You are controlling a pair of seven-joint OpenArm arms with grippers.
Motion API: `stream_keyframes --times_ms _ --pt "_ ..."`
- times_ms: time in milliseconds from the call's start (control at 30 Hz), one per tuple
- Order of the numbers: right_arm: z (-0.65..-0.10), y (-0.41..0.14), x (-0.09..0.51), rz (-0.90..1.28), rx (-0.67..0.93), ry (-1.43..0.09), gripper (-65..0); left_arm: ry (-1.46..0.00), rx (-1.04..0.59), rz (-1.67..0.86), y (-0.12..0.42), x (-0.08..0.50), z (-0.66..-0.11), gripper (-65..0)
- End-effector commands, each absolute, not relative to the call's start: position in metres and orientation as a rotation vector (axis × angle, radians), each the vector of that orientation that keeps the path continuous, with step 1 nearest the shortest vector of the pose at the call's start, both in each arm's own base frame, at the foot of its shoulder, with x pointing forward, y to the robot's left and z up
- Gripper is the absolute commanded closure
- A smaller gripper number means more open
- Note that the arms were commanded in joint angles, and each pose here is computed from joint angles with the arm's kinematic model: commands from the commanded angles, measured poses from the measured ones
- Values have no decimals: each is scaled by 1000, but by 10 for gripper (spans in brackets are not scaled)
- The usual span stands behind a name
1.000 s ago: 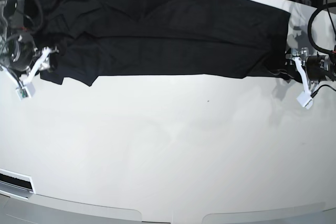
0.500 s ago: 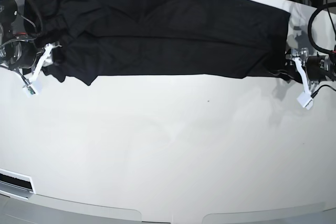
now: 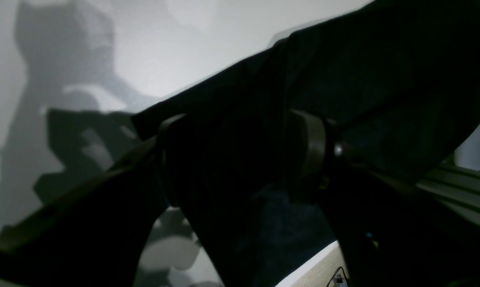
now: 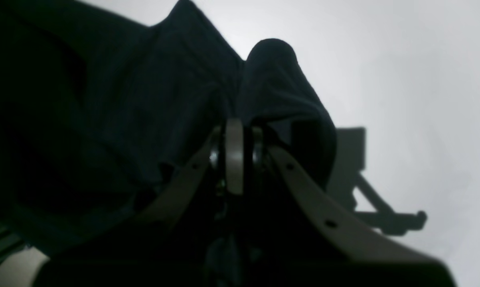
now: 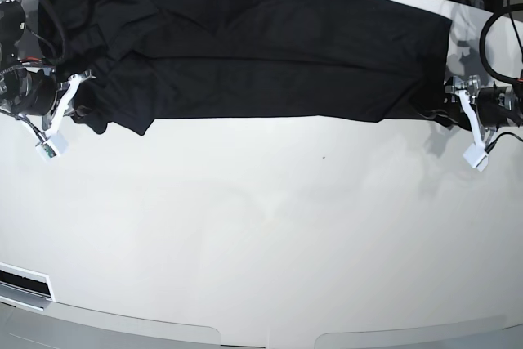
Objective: Layout the t-shirt on the table in an organized manner, then fold the t-shirt properly
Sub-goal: 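Hold the folded edge with both grippers and smooth it flat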
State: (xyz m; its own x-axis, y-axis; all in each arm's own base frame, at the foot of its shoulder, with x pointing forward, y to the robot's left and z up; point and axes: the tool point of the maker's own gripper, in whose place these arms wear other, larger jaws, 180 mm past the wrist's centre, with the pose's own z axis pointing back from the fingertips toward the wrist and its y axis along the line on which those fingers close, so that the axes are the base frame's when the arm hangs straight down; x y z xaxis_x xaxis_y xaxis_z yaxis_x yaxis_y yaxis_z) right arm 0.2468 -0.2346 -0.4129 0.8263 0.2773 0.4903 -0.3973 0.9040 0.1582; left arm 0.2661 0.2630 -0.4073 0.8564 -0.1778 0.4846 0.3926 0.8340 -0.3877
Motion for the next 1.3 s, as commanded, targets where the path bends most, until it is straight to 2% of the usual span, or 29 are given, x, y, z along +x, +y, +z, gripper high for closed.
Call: stream_keyframes --times_ms 0,100,133,233,267,300,533,733,833,967,1133,1167,1267 --pt "-398 -238 258 382 248 -528 0 -509 -493 -318 270 280 -391 -362" --pt "-399 -240 256 377 237 -504 -10 -511 -494 -317 270 280 -391 -362" --pt "-401 -243 253 370 227 -483 -69 -510 -494 -317 270 280 -391 -362" --pt "-410 -257 244 340 158 -404 -299 -511 -494 -317 270 280 -391 -362" --pt "-411 -262 242 334 132 -390 -351 -511 -494 -317 270 280 -390 -362" --pt "-412 -268 242 325 104 -380 -370 -512 -494 -317 270 280 -390 -362" --pt "-404 -280 242 276 111 -402 -369 -510 -493 -317 270 280 -391 -362" --pt "-406 -283 226 255 138 -328 -368 -512 -494 -317 270 280 -390 -362" --pt "-405 -270 230 260 195 -364 -348 -515 -495 -316 269 280 -390 -362" --pt "-403 -256 236 298 246 -418 -259 -514 -499 -316 268 280 -391 -362" --pt "-402 -259 239 285 235 -427 -21 -514 -500 -315 267 280 -391 -362" --pt "-402 -258 239 300 236 -427 0 -515 -500 -315 267 280 -391 -362" --pt "-403 -259 235 318 232 -406 0 -515 -500 -315 267 280 -391 -362"
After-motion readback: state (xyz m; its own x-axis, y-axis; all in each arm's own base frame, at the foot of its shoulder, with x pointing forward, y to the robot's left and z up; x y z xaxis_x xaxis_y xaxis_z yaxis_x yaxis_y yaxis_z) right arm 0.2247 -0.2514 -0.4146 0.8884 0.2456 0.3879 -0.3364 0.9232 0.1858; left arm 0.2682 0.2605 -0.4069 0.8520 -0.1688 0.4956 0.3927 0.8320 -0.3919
